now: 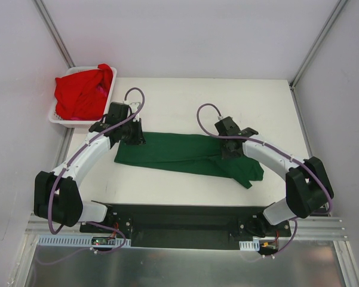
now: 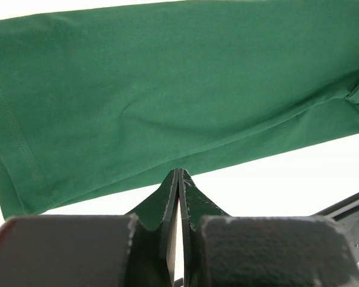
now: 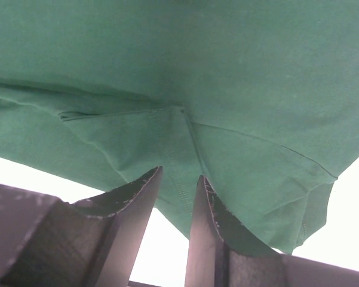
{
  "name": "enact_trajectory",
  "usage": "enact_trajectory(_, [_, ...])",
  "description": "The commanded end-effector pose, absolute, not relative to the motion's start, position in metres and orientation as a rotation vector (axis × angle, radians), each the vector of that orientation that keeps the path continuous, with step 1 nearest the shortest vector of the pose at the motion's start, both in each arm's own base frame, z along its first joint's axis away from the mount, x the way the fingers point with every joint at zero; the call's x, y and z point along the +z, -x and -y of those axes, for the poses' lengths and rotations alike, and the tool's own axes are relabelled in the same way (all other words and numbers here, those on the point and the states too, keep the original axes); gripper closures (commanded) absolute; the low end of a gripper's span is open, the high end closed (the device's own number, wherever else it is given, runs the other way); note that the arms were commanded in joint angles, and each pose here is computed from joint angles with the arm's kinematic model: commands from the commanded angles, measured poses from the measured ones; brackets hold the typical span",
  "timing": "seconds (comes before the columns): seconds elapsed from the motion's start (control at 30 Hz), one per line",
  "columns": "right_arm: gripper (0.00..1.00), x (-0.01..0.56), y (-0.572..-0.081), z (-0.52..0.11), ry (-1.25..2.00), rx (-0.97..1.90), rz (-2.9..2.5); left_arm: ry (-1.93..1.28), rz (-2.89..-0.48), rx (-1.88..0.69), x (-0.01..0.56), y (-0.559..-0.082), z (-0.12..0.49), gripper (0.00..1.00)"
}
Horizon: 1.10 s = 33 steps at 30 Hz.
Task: Fold and stack the t-shirts
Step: Fold the tshirt
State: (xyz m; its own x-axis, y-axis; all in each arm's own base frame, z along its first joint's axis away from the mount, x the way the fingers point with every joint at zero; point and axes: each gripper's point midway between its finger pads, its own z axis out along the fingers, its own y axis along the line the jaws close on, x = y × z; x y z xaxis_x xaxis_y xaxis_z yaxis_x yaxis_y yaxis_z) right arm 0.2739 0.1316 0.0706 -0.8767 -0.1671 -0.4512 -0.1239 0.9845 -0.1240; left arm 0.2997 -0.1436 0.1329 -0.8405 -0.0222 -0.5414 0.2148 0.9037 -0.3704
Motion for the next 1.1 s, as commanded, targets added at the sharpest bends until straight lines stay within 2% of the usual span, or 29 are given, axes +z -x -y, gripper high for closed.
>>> enact_trajectory(0.0, [0.66,0.075,-0.281,-0.127,0.14,-0.106,-2.635,-0.152,-2.455,-0.615,0.147,-0.3,0.147,1.0])
enact_trajectory(0.57, [0.64,0.058,-0.288,-0.14,0.116,0.121,-2.697,-0.16,-2.448,-0.602,0.147,-0.296,0.145,1.0])
enact_trajectory(1.07, [0.63,0.045,-0.283,-0.14,0.114,0.144,-2.746,-0.166,-2.441,-0.584,0.147,-0.296,0.142,1.0])
